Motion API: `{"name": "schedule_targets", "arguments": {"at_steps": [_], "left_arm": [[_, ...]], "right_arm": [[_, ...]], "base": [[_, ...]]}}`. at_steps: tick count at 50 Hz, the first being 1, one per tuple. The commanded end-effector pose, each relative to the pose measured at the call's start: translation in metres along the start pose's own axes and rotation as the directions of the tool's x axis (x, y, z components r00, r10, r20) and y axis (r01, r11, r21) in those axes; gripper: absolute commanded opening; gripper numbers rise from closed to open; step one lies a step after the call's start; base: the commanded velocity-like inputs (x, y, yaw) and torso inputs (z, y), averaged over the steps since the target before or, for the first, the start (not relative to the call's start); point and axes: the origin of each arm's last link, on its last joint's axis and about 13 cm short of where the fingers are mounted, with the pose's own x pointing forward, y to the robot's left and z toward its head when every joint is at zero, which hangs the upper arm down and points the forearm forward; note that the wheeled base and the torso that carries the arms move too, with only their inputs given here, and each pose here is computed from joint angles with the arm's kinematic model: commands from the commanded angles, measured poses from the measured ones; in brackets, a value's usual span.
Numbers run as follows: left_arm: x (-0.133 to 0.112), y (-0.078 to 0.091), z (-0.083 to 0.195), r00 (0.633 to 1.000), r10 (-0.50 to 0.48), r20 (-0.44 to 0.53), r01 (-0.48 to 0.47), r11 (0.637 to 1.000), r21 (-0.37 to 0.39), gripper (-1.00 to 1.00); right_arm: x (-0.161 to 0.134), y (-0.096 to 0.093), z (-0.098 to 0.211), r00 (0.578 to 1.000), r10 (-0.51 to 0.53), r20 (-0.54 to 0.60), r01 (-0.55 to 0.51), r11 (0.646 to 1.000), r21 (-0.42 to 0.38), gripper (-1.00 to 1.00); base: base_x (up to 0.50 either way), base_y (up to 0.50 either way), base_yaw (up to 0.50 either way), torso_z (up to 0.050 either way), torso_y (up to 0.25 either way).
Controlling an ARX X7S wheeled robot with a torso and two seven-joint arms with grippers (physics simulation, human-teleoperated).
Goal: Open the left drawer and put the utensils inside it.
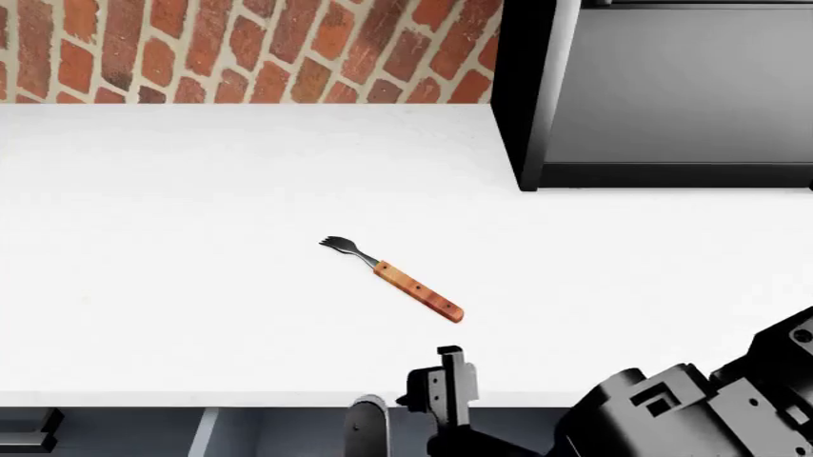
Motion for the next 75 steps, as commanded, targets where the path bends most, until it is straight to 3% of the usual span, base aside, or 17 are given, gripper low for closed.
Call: {"name": "schedule_targets", "arguments": {"at_steps": [1, 13, 30, 42, 49, 59, 65, 75], "left_arm": [[0.000, 0.000, 0.000, 1.000, -0.001, -0.001, 0.001, 1.000, 0.000, 1.00], [0.000, 0.000, 0.000, 1.000, -0.001, 0.000, 0.001, 1.000, -0.008, 1.00], [0.000, 0.000, 0.001, 1.000, -0.002, 0.003, 0.002, 1.000, -0.009, 1.00], [0.000, -0.001, 0.001, 1.000, -0.002, 0.001, 0.002, 1.000, -0.009, 1.00], [0.000, -0.001, 0.001, 1.000, -0.002, 0.003, 0.002, 1.000, -0.008, 1.00], [0.000, -0.001, 0.001, 1.000, -0.003, 0.003, 0.003, 1.000, -0.005, 1.00], [0.000, 0.000, 0.001, 1.000, -0.004, 0.004, 0.004, 1.000, -0.005, 1.00], [0.000, 0.000, 0.001, 1.000, -0.005, 0.005, 0.005, 1.000, -0.001, 1.00]], "right_arm": [[-0.008, -0.007, 0.001, 0.999, -0.045, 0.018, 0.045, 0.999, -0.008, 1.00], [-0.025, -0.010, 0.001, 0.994, -0.096, 0.051, 0.095, 0.995, 0.014, 1.00], [-0.040, -0.045, -0.008, 0.957, -0.265, 0.116, 0.243, 0.955, 0.173, 1.00], [-0.044, -0.073, -0.014, 0.930, -0.351, 0.104, 0.303, 0.898, 0.321, 1.00], [-0.043, -0.093, -0.020, 0.917, -0.392, 0.068, 0.332, 0.847, 0.416, 1.00], [-0.033, -0.112, -0.031, 0.917, -0.395, 0.054, 0.305, 0.783, 0.542, 1.00], [-0.028, -0.123, -0.034, 0.907, -0.405, 0.111, 0.237, 0.711, 0.662, 1.00], [-0.015, -0.130, -0.040, 0.907, -0.406, 0.111, 0.211, 0.667, 0.715, 1.00]], "base": [[0.00, 0.00, 0.00, 0.000, 0.000], [0.00, 0.00, 0.00, 0.000, 0.000], [0.00, 0.00, 0.00, 0.000, 0.000], [0.00, 0.00, 0.00, 0.000, 0.000], [0.00, 0.00, 0.00, 0.000, 0.000], [0.00, 0.00, 0.00, 0.000, 0.000], [0.00, 0.00, 0.00, 0.000, 0.000], [0.00, 0.00, 0.00, 0.000, 0.000]]}}
